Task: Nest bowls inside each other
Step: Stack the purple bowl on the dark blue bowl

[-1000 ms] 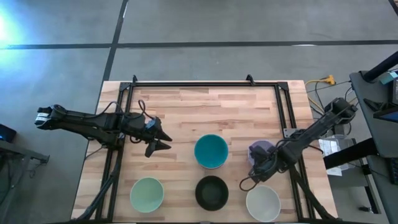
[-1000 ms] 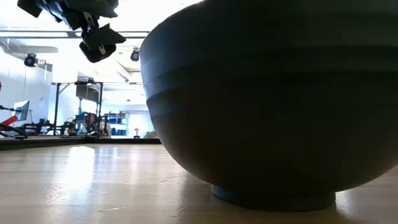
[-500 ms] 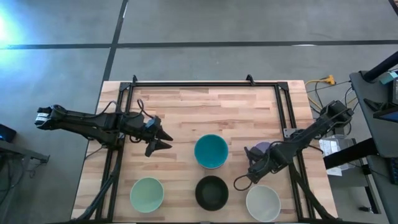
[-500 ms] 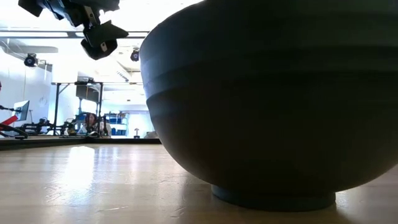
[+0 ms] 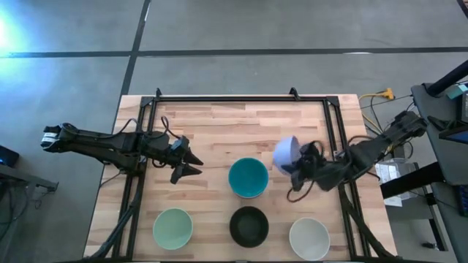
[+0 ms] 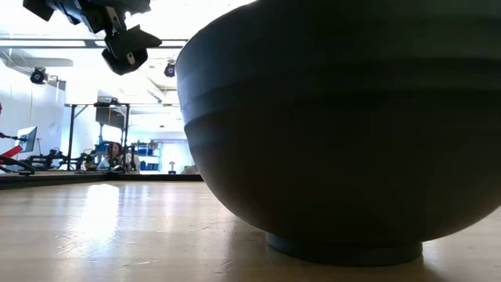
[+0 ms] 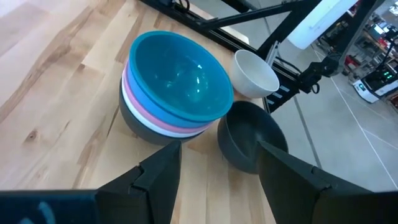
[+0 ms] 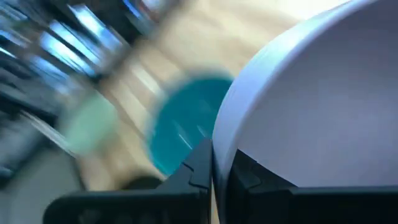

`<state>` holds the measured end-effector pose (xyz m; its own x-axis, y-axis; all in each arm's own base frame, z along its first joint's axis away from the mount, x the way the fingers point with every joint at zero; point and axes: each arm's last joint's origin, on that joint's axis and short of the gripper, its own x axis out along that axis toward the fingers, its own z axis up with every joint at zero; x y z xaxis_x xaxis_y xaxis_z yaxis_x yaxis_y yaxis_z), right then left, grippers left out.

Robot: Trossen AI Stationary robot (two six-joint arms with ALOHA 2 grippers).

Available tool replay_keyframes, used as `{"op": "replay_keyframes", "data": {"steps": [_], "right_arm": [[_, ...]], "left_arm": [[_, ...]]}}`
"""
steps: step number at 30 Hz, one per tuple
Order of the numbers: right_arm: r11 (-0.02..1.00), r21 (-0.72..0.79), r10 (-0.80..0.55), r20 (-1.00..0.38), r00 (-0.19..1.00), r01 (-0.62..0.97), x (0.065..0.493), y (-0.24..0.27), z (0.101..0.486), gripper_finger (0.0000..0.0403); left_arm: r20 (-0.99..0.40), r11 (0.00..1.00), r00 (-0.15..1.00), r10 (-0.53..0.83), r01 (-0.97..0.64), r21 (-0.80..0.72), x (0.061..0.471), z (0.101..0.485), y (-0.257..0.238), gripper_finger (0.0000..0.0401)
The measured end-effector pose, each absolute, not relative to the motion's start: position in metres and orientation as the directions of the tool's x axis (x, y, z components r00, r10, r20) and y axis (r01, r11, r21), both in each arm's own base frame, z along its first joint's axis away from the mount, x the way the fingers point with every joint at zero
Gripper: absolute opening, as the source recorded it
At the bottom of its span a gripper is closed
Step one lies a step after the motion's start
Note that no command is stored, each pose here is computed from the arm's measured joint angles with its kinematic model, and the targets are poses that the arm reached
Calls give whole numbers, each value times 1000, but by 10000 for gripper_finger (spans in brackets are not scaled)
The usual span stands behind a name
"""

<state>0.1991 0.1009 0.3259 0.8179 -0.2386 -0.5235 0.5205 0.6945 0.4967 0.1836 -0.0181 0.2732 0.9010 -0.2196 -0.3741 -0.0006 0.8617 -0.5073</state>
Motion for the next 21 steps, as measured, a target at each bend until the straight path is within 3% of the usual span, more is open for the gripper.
{"op": "replay_keyframes", "data": {"steps": [5,7,13,21], "right_arm": [[819,515,-176,-196,965,253,220,99,366,9],[860,458,-163,-170,972,225,233,99,375,9],[924,263,-143,-438,887,279,280,102,389,9],[988,-45,-123,-815,566,150,329,123,373,9]], "left_arm": [[-370,862,903,-219,1,-507,184,274,-18,191],[-369,864,903,-218,3,-503,184,274,-18,191],[-333,863,915,-227,30,-505,179,281,-18,191],[-244,858,942,-230,78,-507,162,297,-17,191]]}}
